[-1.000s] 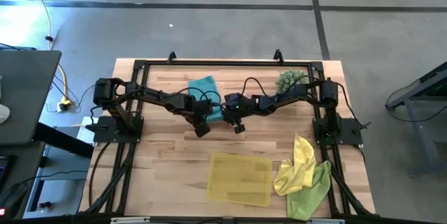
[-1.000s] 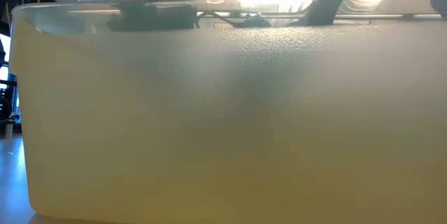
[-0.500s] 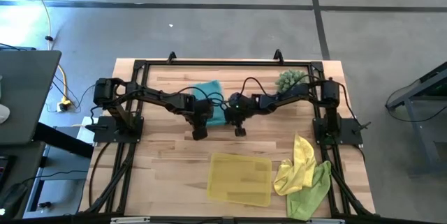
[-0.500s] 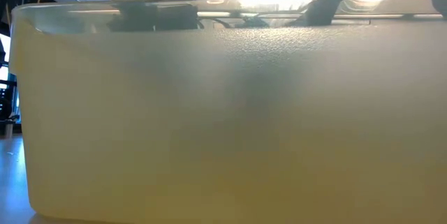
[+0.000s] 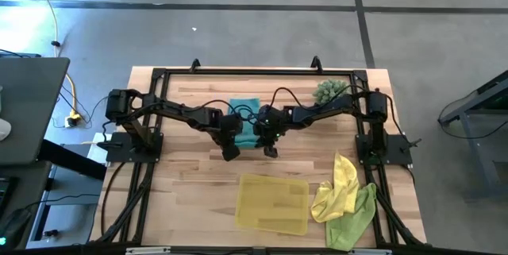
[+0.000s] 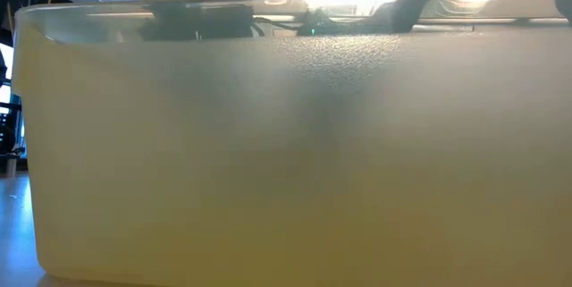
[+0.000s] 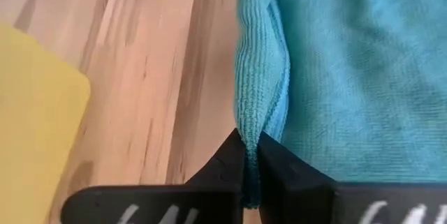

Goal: Roll microfiber towels into tight, uniform cylinder then place into a basket
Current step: Roll the blue towel

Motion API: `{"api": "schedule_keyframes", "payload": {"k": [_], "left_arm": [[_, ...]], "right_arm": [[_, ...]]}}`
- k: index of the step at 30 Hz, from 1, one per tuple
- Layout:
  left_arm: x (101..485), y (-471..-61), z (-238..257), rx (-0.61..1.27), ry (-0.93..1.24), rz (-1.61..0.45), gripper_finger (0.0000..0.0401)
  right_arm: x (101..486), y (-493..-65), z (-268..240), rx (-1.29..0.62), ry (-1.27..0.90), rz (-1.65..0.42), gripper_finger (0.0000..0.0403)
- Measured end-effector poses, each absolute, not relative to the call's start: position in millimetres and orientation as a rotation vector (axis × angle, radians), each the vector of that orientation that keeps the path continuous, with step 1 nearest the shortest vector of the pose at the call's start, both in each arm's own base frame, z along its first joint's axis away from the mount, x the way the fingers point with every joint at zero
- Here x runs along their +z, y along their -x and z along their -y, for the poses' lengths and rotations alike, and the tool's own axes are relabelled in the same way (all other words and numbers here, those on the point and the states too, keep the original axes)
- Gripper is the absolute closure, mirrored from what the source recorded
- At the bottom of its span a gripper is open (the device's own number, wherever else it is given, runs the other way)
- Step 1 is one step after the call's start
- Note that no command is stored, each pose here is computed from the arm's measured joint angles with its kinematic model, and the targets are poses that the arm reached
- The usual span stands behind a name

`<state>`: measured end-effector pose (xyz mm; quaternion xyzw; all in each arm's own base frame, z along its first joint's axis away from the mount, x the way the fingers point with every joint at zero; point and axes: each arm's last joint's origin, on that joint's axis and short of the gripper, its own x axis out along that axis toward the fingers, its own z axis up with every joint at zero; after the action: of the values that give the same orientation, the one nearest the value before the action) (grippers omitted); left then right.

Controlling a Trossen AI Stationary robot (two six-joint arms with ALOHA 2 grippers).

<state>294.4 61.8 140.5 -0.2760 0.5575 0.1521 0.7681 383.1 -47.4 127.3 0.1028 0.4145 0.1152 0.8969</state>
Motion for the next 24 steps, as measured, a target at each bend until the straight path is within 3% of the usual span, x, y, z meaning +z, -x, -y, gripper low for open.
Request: {"api": "schedule_keyframes", "payload": {"k": [7, 15, 24], "left_arm": [[148.7, -291.8, -61.8, 0.385, 0.676, -1.187, 0.0401], [139.0, -288.3, -63.6, 0.535, 0.714, -1.232, 0.0401], [138.1, -287.0, -64.5, 0.567, 0.684, -1.24, 0.04]], "right_arm": [[122.8, -384.8, 52.4, 0.1, -0.157, -0.882, 0.0402], [114.4, -388.7, 55.1, 0.091, -0.074, -0.872, 0.0399], [138.9, -378.4, 52.3, 0.138, 0.157, -0.893, 0.0296]]}}
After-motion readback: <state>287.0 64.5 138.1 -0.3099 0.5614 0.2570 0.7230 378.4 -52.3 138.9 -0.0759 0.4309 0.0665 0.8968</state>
